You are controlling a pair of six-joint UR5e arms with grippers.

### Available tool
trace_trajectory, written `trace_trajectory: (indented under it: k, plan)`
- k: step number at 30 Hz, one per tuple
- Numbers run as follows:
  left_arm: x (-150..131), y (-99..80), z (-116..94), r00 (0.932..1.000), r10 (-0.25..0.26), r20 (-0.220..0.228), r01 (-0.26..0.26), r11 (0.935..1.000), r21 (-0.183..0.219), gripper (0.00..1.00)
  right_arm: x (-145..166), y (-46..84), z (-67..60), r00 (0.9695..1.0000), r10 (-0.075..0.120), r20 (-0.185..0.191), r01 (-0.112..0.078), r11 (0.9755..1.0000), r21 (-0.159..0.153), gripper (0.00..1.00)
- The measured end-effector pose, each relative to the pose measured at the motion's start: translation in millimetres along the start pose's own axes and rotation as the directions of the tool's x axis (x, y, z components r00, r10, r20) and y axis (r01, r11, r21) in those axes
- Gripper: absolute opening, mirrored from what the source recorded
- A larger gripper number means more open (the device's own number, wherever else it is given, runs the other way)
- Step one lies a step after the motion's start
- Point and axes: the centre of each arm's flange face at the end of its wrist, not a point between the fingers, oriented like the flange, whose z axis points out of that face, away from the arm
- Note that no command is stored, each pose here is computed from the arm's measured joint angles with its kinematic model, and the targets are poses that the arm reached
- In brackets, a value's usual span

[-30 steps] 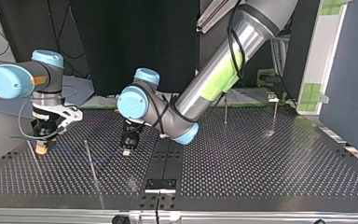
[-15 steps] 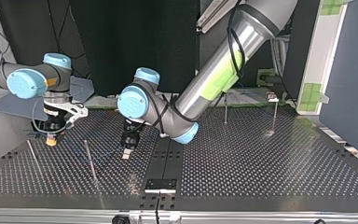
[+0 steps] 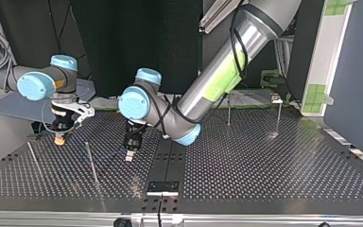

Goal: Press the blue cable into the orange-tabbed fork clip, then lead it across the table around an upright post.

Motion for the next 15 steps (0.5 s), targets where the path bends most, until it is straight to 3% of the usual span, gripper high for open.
trace_trajectory:
  k: [7, 15]
  plan:
    - [0.3, 0.1, -1.0, 1.0000, -0.001, 0.002, 0.001, 0.9999, -0.015, 1.00, -29.2, 3.0, 5.7, 0.9987, -0.025, 0.044, 0.026, 0.9996, -0.007, 0.00]
    - [0.3, 1.1, -1.1, 1.0000, -0.001, 0.004, 0.001, 0.9996, -0.027, 1.00, -57.4, 7.1, 8.5, 0.9968, -0.036, 0.071, 0.037, 0.9992, -0.015, 0.00]
